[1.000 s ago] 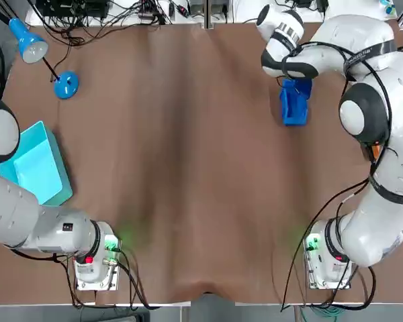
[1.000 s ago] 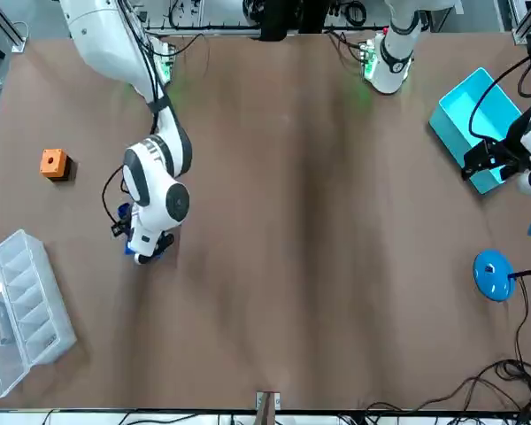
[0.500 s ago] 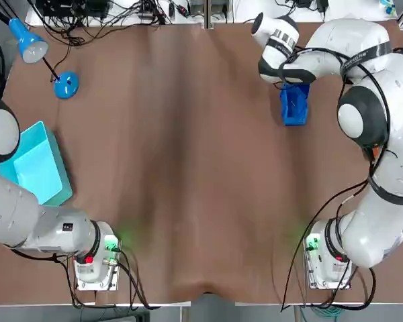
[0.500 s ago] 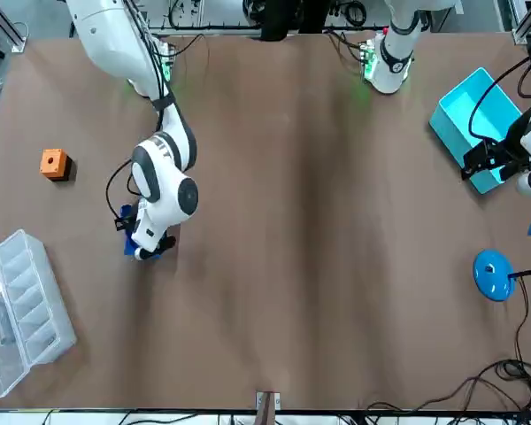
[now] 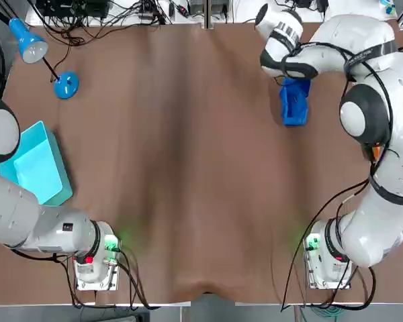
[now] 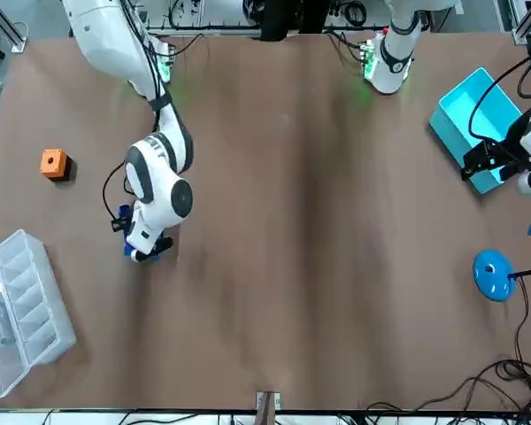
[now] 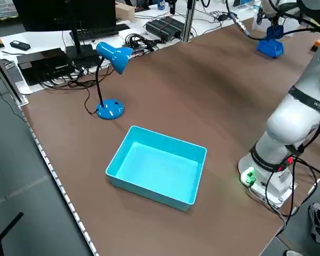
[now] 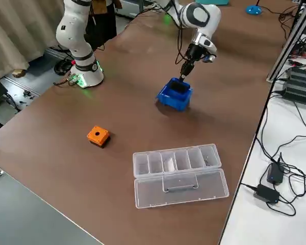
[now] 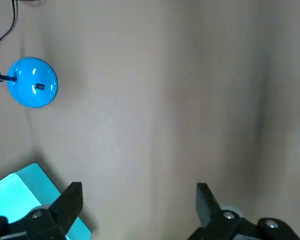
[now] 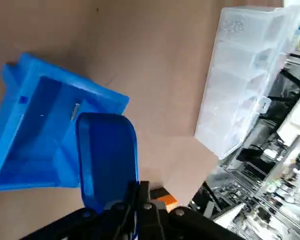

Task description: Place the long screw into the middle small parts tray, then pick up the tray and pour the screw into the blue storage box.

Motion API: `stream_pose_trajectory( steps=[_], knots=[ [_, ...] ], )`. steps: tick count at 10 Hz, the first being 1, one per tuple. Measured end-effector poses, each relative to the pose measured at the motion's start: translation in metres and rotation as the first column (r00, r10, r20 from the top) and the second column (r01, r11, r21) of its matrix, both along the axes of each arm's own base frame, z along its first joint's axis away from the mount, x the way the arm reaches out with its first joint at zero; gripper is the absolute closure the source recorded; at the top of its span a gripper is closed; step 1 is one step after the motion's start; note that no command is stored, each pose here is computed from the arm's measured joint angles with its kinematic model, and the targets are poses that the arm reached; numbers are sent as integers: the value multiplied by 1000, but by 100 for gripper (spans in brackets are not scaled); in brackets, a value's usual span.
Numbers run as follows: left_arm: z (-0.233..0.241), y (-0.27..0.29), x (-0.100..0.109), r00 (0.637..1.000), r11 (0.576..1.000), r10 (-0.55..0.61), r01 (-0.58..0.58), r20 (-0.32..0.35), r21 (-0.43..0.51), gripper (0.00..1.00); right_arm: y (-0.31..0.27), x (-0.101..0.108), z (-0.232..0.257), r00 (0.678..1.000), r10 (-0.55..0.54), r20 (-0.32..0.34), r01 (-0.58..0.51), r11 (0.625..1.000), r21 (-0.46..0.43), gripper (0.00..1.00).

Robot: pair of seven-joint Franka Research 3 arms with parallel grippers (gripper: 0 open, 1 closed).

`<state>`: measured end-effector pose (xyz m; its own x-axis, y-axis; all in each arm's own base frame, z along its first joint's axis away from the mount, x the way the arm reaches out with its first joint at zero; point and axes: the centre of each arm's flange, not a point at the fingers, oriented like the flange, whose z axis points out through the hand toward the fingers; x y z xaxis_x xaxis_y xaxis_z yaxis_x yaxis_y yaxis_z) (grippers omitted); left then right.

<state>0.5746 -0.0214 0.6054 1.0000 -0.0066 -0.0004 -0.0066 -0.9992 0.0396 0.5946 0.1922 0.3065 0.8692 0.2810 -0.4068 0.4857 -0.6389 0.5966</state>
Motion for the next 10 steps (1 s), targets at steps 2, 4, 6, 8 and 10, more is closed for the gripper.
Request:
stream_pose_trajectory(
  steps=[2,4,6,8,10],
  knots=[
    [0,0,0,1000,1000,0,0,0,0,0,9,3,34,999,-33,-2,33,990,135,96],
    [0,0,0,1000,1000,0,0,0,0,0,20,5,61,996,-88,-29,93,946,310,96],
    [0,0,0,1000,1000,0,0,0,0,0,24,11,70,979,-180,-91,201,835,512,96],
    [0,0,0,1000,1000,0,0,0,0,0,36,16,72,946,-275,-170,312,641,701,96],
    [0,0,0,1000,1000,0,0,0,0,0,63,24,58,908,-341,-244,381,428,820,96]
  ],
)
